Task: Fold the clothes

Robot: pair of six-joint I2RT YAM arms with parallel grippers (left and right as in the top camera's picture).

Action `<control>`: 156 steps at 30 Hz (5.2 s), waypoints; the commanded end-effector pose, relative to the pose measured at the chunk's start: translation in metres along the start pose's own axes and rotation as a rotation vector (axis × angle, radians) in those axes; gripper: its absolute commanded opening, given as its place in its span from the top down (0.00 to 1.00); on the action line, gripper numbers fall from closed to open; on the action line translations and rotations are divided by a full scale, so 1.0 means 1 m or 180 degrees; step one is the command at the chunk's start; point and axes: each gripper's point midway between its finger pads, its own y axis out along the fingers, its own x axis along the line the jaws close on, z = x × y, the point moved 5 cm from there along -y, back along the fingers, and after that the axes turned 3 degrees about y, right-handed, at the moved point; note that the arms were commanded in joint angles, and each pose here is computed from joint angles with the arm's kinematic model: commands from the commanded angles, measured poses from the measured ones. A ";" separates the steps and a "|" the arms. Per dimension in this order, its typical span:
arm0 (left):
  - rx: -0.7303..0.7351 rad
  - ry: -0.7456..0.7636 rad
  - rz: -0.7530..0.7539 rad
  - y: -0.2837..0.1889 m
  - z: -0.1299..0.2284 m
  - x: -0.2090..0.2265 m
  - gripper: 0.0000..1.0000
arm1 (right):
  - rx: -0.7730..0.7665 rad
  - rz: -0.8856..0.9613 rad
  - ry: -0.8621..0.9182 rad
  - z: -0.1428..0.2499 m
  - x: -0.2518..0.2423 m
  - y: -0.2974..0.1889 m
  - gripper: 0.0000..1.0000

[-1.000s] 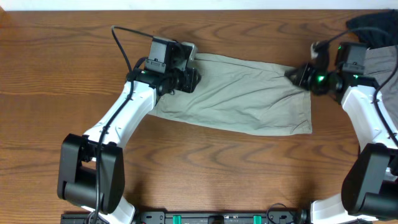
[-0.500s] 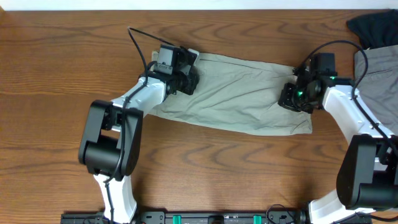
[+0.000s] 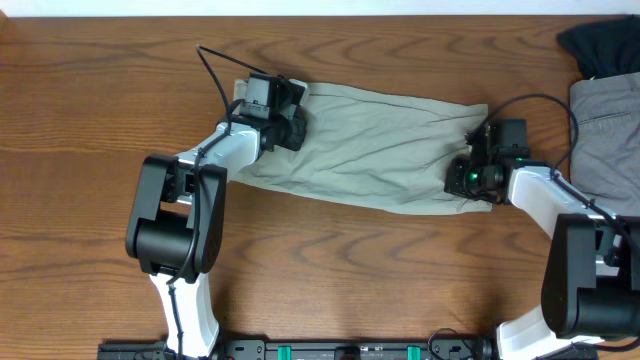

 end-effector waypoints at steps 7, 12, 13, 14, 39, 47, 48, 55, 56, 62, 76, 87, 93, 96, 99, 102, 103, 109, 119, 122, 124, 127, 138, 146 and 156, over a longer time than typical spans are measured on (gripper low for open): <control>0.0052 -0.0251 -0.0245 -0.003 0.008 0.032 0.73 | 0.0392 0.0881 0.0806 0.032 -0.083 -0.010 0.99; -0.0122 -0.0272 -0.0239 -0.025 -0.011 0.027 0.64 | 0.0413 0.0293 0.0562 0.024 -0.061 -0.014 0.99; -0.0166 -0.0293 -0.0243 -0.032 -0.016 0.025 0.62 | 0.0404 0.0196 0.0563 0.021 -0.056 -0.017 0.99; -0.0220 -0.0307 -0.0242 -0.042 -0.021 0.023 0.58 | 0.0380 0.0100 0.0557 0.017 -0.051 -0.021 0.99; 0.0299 -0.1678 -0.0129 -0.139 0.032 0.077 0.04 | -0.0202 -0.0749 -0.0734 -0.019 0.083 -0.048 0.89; 0.0371 -0.1712 -0.0043 -0.100 0.053 0.108 0.00 | 0.0521 -0.0524 -0.0469 0.011 0.065 0.022 0.98; 0.0395 -0.1699 -0.0035 -0.094 0.056 0.110 0.00 | 0.0572 -0.0504 -0.0452 0.014 0.063 0.026 0.98; 0.0353 -0.1742 0.0466 -0.059 0.064 0.104 0.01 | 0.0751 -0.0043 -0.0398 0.026 0.041 0.032 0.99; 0.0356 -0.1756 0.0540 -0.054 0.065 0.103 0.01 | 0.0764 0.0049 -0.0398 0.027 0.037 0.032 0.99; 0.0507 -0.1801 0.0582 -0.039 0.078 0.098 0.16 | 0.0750 0.0076 -0.0401 0.027 0.036 0.032 0.99; 0.0742 -0.1613 0.0642 -0.024 0.076 0.063 0.73 | 0.0734 0.0061 -0.0368 0.026 0.037 0.032 0.99; 0.0898 -0.1628 -0.0006 -0.116 0.066 0.082 0.94 | 0.0389 -0.0051 -0.0392 0.007 0.045 0.002 0.99; 0.0938 -0.1258 -0.0815 -0.205 0.045 0.086 0.94 | -0.0232 -0.0246 -0.0475 -0.018 0.060 -0.053 0.99; 0.0815 -0.1127 -0.0888 -0.238 0.028 0.079 0.94 | -0.0500 -0.0340 -0.0535 -0.026 0.068 -0.077 0.99; 0.0776 -0.1048 -0.0874 -0.253 0.015 0.069 0.94 | -0.0645 -0.0395 -0.0526 -0.028 0.073 -0.092 0.99; 0.0824 -0.0896 -0.0784 -0.249 0.008 0.050 0.94 | -0.0671 -0.0418 -0.0535 -0.028 0.074 -0.096 0.99; 0.0829 -0.0832 -0.0753 -0.247 0.005 0.043 0.94 | -0.0661 -0.0416 -0.0533 -0.027 0.074 -0.096 0.99; 0.0773 -0.0514 -0.0584 -0.229 -0.011 0.002 0.94 | -0.0639 -0.0405 -0.0528 -0.026 0.073 -0.096 0.99; 0.0553 -0.0265 -0.0264 -0.206 -0.035 -0.076 0.94 | -0.0627 -0.0398 -0.0524 -0.025 0.073 -0.095 0.99; 0.0453 -0.0112 -0.0146 -0.200 -0.042 -0.103 0.94 | -0.0602 -0.0390 -0.0517 -0.024 0.072 -0.094 0.99; 0.0427 -0.0065 -0.0181 -0.198 -0.043 -0.114 0.94 | -0.0564 -0.0342 -0.0417 -0.023 0.069 -0.092 0.99; 0.0430 -0.0033 -0.0315 -0.197 -0.042 -0.118 0.94 | -0.0488 -0.0264 -0.0307 -0.022 0.064 -0.083 0.99; 0.0540 0.0036 -0.0806 -0.202 -0.035 -0.100 0.94 | 0.0021 0.0298 -0.0137 -0.013 0.027 -0.010 0.99; 0.0901 -0.0045 -0.1554 -0.223 -0.015 -0.048 0.94 | 0.0023 0.0312 -0.0163 -0.014 0.026 -0.007 0.99; 0.0698 -0.0155 -0.1610 -0.260 -0.039 -0.025 0.94 | 0.0220 0.0224 -0.0229 0.001 0.042 0.010 0.99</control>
